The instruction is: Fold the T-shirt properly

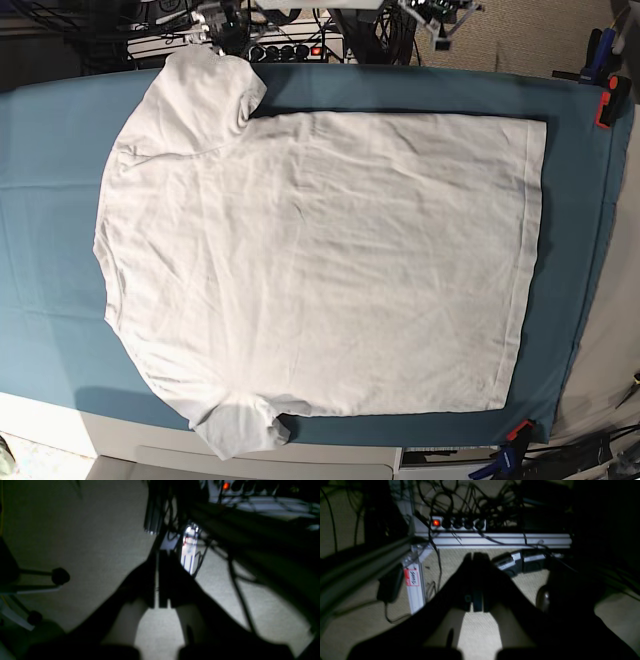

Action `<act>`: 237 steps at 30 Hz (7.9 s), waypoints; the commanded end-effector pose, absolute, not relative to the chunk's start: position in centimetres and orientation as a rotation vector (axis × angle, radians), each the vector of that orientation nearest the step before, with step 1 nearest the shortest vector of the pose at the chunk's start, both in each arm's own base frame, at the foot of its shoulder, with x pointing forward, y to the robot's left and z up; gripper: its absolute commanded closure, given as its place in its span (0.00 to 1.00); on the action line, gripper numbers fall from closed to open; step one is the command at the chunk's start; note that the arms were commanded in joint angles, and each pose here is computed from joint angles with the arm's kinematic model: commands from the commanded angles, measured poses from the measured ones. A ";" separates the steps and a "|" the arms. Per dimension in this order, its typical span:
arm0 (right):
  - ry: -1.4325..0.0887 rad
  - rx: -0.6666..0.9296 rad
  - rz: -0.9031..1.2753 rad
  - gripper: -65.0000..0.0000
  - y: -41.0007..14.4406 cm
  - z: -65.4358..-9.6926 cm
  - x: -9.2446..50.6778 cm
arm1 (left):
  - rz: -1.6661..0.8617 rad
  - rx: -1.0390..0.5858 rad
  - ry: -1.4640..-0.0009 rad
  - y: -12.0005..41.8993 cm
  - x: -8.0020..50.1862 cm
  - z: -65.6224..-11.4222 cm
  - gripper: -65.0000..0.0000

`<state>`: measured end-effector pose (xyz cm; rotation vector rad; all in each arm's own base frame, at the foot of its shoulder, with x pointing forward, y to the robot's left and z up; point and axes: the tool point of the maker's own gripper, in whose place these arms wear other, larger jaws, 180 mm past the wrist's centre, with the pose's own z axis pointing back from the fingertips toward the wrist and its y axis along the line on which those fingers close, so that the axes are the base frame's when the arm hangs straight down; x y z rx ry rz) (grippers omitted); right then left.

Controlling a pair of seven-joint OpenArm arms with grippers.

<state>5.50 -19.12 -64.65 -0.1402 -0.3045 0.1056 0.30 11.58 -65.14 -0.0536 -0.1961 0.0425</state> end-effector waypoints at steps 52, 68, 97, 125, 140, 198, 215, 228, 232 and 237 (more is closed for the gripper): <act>-0.985 -0.155 -0.134 1.00 -21.8 -30.3 11.3 | -0.418 -0.350 -0.731 15.6 6.8 -29.9 0.94; -1.151 0.592 -0.276 1.00 -17.5 -22.8 12.8 | -0.502 -0.447 -0.706 13.9 7.3 -29.9 0.94; -1.240 0.318 -0.714 0.59 -34.3 -29.3 9.3 | -0.532 -0.432 -0.699 13.9 7.1 -30.1 0.85; -0.977 0.392 -0.864 0.59 -29.6 -39.3 12.6 | -0.557 -0.423 -0.755 13.8 8.8 -29.6 0.76; -0.957 0.594 -0.827 0.59 -26.6 -39.8 12.8 | -0.558 -0.420 -0.749 13.8 8.8 -29.7 0.76; -0.910 0.545 -0.781 1.00 -26.4 -40.7 12.4 | 0.283 -0.178 -0.935 40.2 21.5 -29.1 0.75; -0.909 0.544 -0.781 1.00 -26.4 -40.7 12.4 | 0.208 -0.659 -0.684 29.0 18.1 -35.2 0.74; -0.906 0.546 -0.780 1.00 -26.4 -40.8 12.3 | 0.162 -0.667 -0.658 26.6 18.1 -37.0 0.74; -0.906 0.545 -0.780 1.00 -26.4 -40.8 12.3 | 0.163 -0.669 -0.659 26.5 18.2 -37.0 0.73; -0.906 0.545 -0.780 1.00 -26.4 -40.8 12.3 | 0.161 -0.656 -0.660 26.7 18.2 -37.1 0.71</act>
